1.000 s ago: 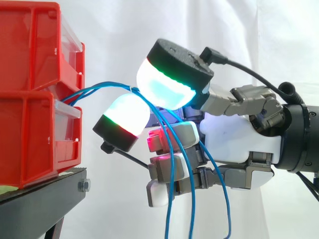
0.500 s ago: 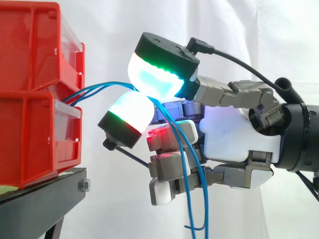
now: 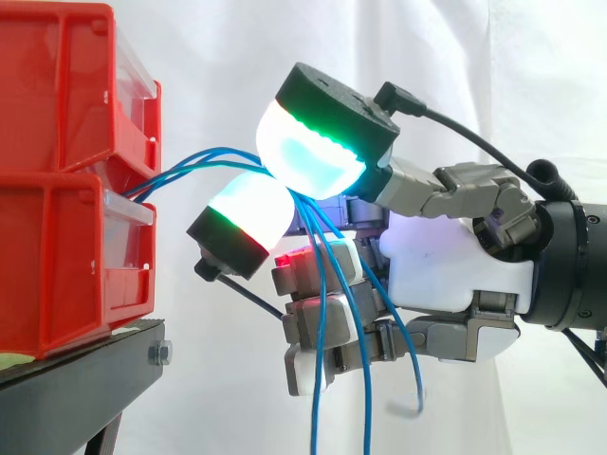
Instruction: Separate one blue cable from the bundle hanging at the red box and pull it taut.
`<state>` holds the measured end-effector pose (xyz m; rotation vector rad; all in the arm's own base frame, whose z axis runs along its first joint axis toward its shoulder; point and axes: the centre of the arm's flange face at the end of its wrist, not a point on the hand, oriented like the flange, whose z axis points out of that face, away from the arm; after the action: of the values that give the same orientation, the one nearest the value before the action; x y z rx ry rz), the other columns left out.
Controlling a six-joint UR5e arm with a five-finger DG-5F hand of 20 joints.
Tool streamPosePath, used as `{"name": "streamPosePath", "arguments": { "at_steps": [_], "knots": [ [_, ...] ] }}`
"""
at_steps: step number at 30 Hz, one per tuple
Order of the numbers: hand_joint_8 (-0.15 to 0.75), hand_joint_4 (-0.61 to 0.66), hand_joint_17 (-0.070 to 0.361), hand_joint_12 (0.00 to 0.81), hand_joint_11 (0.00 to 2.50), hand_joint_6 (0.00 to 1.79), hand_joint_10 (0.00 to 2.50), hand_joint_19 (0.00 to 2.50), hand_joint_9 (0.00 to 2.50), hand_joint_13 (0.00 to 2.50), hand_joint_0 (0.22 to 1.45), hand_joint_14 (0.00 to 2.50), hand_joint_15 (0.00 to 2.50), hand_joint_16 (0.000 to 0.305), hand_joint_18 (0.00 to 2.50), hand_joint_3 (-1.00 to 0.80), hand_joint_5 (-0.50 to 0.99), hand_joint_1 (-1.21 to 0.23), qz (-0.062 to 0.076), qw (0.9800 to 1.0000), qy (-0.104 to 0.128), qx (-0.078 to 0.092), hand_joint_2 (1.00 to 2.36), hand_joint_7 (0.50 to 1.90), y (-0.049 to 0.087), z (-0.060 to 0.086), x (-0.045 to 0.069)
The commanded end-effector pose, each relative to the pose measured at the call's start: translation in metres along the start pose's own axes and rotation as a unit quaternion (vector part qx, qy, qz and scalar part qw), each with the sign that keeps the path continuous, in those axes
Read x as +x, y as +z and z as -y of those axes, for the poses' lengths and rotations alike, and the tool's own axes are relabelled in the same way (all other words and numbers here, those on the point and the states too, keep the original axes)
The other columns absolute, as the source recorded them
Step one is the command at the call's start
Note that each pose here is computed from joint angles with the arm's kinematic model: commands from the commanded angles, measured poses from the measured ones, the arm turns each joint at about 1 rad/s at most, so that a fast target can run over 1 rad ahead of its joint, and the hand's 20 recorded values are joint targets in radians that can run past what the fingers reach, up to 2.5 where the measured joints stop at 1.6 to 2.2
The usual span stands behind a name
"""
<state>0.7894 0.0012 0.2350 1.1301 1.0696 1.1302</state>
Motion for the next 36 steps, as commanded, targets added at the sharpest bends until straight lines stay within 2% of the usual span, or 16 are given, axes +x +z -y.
{"name": "streamPosePath", "arguments": {
  "at_steps": [1,5,9,13,16,19,21,22,25,27,29,31,32,36],
  "knots": [
    [0.36,0.09,0.107,0.374,1.3,0.95,0.02,0.77,1.29,1.22,0.57,0.03,0.99,0.048,0.93,-0.5,-0.15,-0.76,0.001,1.0,0.0,-0.001,1.0,1.01,0.0002,-0.001,-0.0004],
    [0.371,0.11,0.11,0.384,1.3,0.92,0.01,0.77,1.29,1.22,0.55,0.03,0.98,0.049,0.94,-0.5,-0.15,-0.68,0.001,1.0,0.0,0.0,1.0,1.03,0.0001,-0.0009,-0.0004],
    [0.366,0.11,0.113,0.389,1.28,0.91,0.02,0.77,1.28,1.21,0.55,0.03,0.96,0.05,0.94,-0.5,-0.15,-0.6,0.001,1.0,-0.001,0.0,1.0,1.0,0.0002,0.0004,-0.0014],
    [0.359,0.11,0.112,0.386,1.27,0.89,0.02,0.79,1.27,1.19,0.58,0.03,0.97,0.05,0.93,-0.5,-0.16,-0.53,0.001,1.0,-0.002,0.0,1.0,0.98,0.0002,0.0004,-0.0014],
    [0.353,0.1,0.113,0.383,1.26,0.87,0.02,0.8,1.23,1.18,0.6,0.03,0.96,0.05,0.91,-0.49,-0.17,-0.57,0.0,1.0,-0.002,0.0,1.0,0.97,0.0,0.0003,-0.0002],
    [0.35,0.1,0.113,0.386,1.24,0.87,0.02,0.8,1.18,1.14,0.61,0.02,0.96,0.05,0.9,-0.4,-0.17,-0.67,0.001,1.0,-0.002,0.0,1.01,0.96,0.0002,0.0004,-0.0014],
    [0.348,0.08,0.112,0.384,1.24,0.88,0.02,0.79,1.17,1.12,0.62,0.03,0.95,0.05,0.88,-0.26,-0.18,-0.75,0.001,1.0,-0.002,0.0,1.02,1.04,0.0002,0.0004,-0.0014],
    [0.348,0.07,0.112,0.387,1.24,0.89,0.01,0.79,1.17,1.12,0.63,0.02,0.95,0.05,0.88,-0.24,-0.18,-0.76,0.001,1.0,-0.002,0.0,1.02,1.04,0.0002,0.0004,-0.0014],
    [0.348,0.01,0.111,0.385,1.24,0.92,0.02,0.75,1.14,1.09,0.68,0.03,0.93,0.049,0.87,-0.18,-0.19,-0.84,0.001,1.0,-0.002,0.0,1.02,1.19,0.0002,0.0004,-0.0014],
    [0.343,0.0,0.11,0.386,1.23,0.95,0.01,0.74,1.12,1.06,0.74,0.03,0.92,0.049,0.85,-0.18,-0.2,-0.89,0.001,1.0,-0.002,0.001,1.02,1.17,0.0001,0.0006,-0.0026],
    [0.334,-0.02,0.109,0.383,1.22,0.96,0.01,0.73,1.11,1.0,0.81,0.03,0.9,0.049,0.81,-0.28,-0.21,-0.91,0.001,1.0,-0.002,0.001,1.02,1.07,0.0001,0.0006,-0.0026],
    [0.327,-0.03,0.107,0.382,1.22,0.95,0.01,0.74,1.11,1.0,0.83,0.02,0.89,0.048,0.79,-0.36,-0.2,-0.91,0.001,1.0,-0.003,0.002,1.01,1.07,0.0001,0.0011,-0.0048],
    [0.321,-0.05,0.106,0.378,1.24,0.95,0.01,0.73,1.12,0.99,0.85,0.03,0.88,0.047,0.79,-0.47,-0.19,-0.91,-0.001,1.0,-0.003,0.004,1.0,1.05,-0.0002,0.0013,-0.0044],
    [0.311,-0.05,0.105,0.369,1.26,0.95,0.02,0.66,1.15,1.0,0.82,0.03,0.86,0.047,0.83,-0.5,-0.17,-0.94,-0.006,0.9999,-0.005,0.008,1.0,1.09,-0.0007,0.0026,-0.008]
  ]
}}
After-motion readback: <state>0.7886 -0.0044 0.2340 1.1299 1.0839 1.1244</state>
